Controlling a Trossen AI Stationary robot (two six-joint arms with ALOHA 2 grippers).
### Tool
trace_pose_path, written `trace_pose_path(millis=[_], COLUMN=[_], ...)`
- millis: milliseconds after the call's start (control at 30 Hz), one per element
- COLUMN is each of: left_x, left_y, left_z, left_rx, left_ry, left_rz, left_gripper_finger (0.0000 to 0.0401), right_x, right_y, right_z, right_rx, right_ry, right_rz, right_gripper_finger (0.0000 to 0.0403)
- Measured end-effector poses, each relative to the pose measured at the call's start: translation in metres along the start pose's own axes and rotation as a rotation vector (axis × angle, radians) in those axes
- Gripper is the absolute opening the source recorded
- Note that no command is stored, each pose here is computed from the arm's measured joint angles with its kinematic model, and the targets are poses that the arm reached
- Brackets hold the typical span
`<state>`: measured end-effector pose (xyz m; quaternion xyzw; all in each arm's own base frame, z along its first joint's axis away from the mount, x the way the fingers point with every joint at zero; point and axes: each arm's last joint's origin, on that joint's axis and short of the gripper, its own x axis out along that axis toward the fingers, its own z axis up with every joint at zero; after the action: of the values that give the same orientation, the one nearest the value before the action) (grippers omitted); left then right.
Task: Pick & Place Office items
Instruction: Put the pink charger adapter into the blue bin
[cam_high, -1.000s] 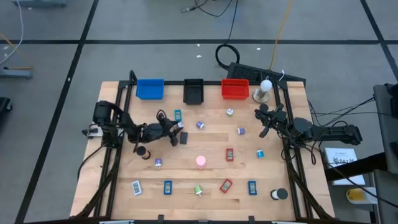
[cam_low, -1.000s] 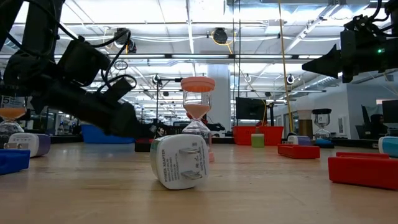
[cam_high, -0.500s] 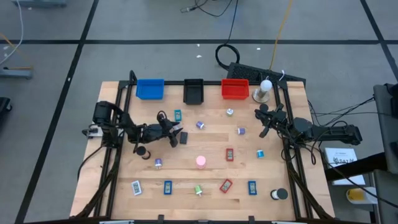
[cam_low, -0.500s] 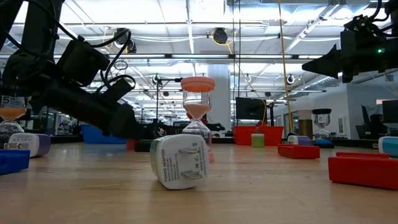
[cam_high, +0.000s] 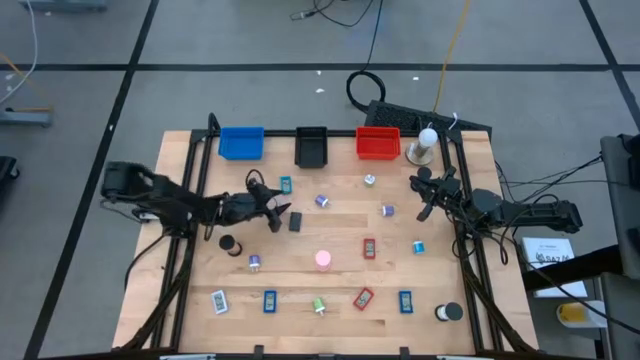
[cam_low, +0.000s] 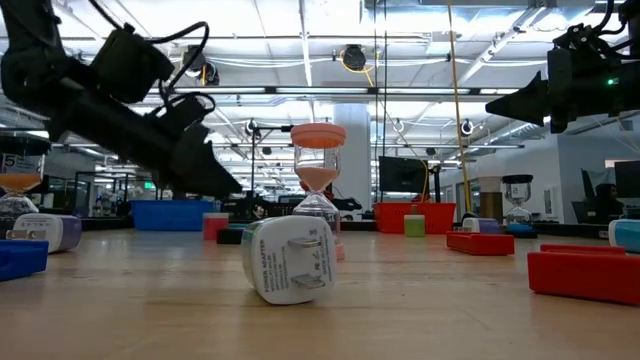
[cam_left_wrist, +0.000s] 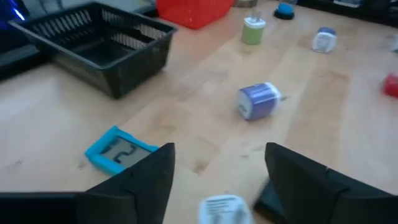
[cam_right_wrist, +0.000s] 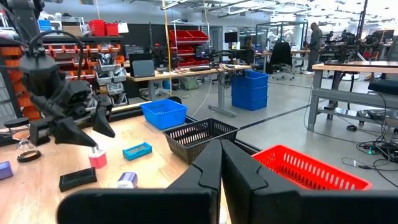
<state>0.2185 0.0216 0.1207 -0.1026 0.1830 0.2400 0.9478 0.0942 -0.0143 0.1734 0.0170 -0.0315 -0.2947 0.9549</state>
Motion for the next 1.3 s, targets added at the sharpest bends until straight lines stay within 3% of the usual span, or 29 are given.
trace_pose_path(millis=[200, 367, 500, 633, 833, 1100, 1300], left_x=[-0.006, -0.009, 0.0, 0.022, 0.049, 0.055, 0.058], left_y=[-0.01, -0.02, -0.019, -0.013, -0.005, -0.005, -0.006], left_z=[0.043, 0.086, 0.104, 0.098, 0.078, 0.075, 0.073], left_rx=[-0.09, -0.022, -0.042, -0.098, -0.07, -0.064, -0.054], left_ry=[0.239, 0.484, 0.623, 0.77, 0.871, 0.878, 0.879], left_rz=[-0.042, 0.04, 0.112, 0.11, 0.137, 0.141, 0.135], left_gripper_finger=[0.0285, 0.0289, 0.0289, 0.0289, 0.0289, 0.0285, 0.0237], right_x=[0.0, 0.0, 0.0, 0.0, 0.0, 0.0, 0.0], right_y=[0.0, 0.0, 0.0, 0.0, 0.0, 0.0, 0.0], right_z=[0.0, 0.0, 0.0, 0.0, 0.0, 0.0, 0.0], right_rx=[0.0, 0.0, 0.0, 0.0, 0.0, 0.0, 0.0], right_ry=[0.0, 0.0, 0.0, 0.0, 0.0, 0.0, 0.0], right_rz=[0.0, 0.0, 0.0, 0.0, 0.0, 0.0, 0.0], right_gripper_finger=[0.0, 0.0, 0.0, 0.0, 0.0, 0.0, 0.0])
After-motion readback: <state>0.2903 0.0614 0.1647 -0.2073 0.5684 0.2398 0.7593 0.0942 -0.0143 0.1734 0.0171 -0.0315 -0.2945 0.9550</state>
